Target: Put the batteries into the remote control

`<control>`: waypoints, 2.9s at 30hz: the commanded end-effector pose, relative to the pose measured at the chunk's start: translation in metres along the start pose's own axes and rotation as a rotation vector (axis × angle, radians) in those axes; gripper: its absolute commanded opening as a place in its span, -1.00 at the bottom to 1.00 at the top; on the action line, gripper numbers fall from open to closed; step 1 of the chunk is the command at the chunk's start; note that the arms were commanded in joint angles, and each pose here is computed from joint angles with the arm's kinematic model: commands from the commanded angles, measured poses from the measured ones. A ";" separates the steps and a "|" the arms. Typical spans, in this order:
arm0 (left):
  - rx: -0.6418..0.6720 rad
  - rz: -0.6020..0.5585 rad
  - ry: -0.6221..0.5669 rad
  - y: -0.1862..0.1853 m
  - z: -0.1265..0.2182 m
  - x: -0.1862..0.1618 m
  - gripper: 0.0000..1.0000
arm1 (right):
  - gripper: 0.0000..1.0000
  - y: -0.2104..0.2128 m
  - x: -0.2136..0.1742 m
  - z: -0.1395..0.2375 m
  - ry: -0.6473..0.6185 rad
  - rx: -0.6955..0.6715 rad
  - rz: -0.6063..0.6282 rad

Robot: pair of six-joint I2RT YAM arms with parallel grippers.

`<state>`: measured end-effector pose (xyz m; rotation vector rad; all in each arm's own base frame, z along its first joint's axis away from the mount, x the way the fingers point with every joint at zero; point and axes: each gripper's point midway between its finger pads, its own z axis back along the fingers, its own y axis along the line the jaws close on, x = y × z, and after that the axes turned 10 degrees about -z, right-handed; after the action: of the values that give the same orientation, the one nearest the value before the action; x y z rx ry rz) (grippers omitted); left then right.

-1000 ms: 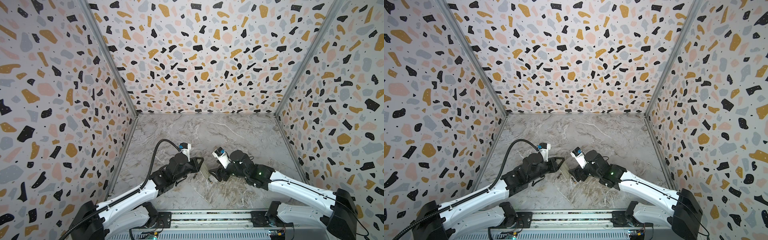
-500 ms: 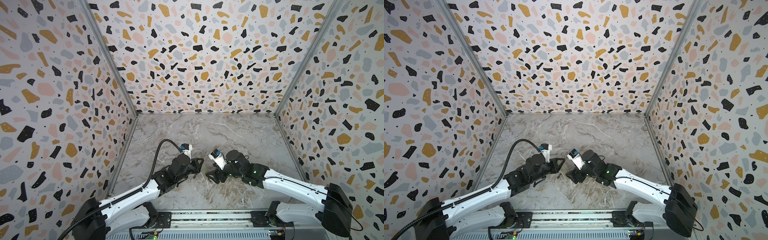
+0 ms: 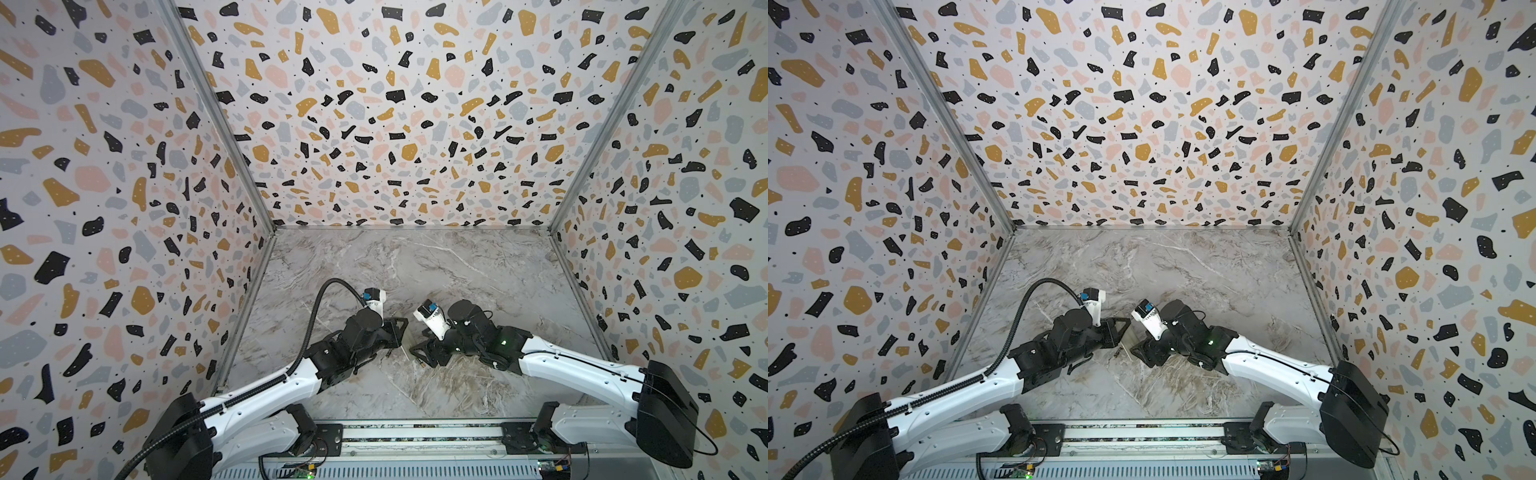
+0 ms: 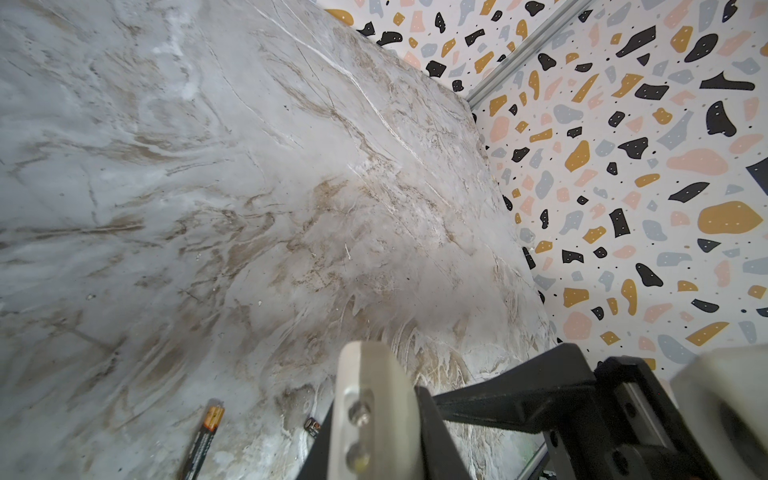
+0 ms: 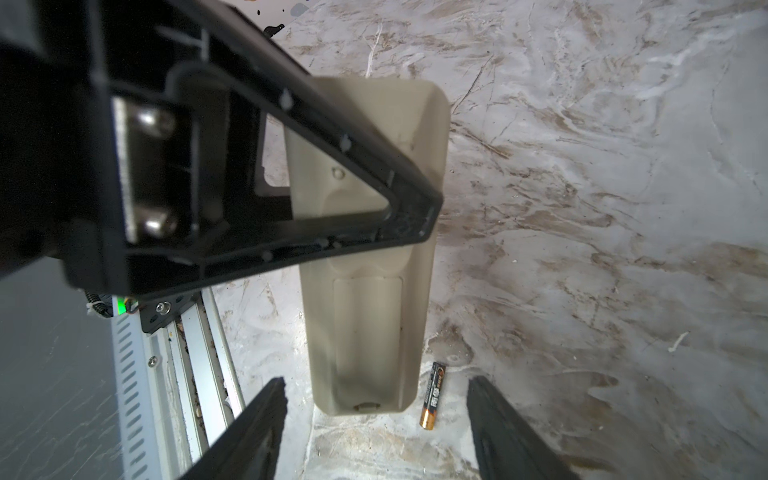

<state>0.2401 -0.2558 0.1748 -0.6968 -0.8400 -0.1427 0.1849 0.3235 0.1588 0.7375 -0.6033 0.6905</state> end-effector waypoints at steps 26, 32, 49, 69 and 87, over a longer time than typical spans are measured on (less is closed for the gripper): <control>-0.071 0.013 -0.072 -0.022 0.005 0.024 -1.00 | 0.17 0.007 -0.007 -0.007 0.021 0.067 0.016; -0.077 0.014 -0.077 -0.023 0.005 0.026 -1.00 | 0.11 0.007 -0.010 -0.010 0.031 0.072 0.016; -0.086 0.018 -0.079 -0.024 0.006 0.025 -1.00 | -0.24 0.006 -0.012 -0.013 0.041 0.073 0.018; -0.088 0.015 -0.085 -0.026 0.004 0.027 -1.00 | -0.37 0.010 -0.011 -0.014 0.035 0.099 0.039; -0.080 0.023 -0.093 -0.024 0.002 0.029 -1.00 | -0.51 0.012 -0.010 -0.015 0.031 0.113 0.048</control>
<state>0.2420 -0.2567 0.1739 -0.6939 -0.8446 -0.1386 0.1790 0.3323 0.1427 0.7800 -0.5528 0.7456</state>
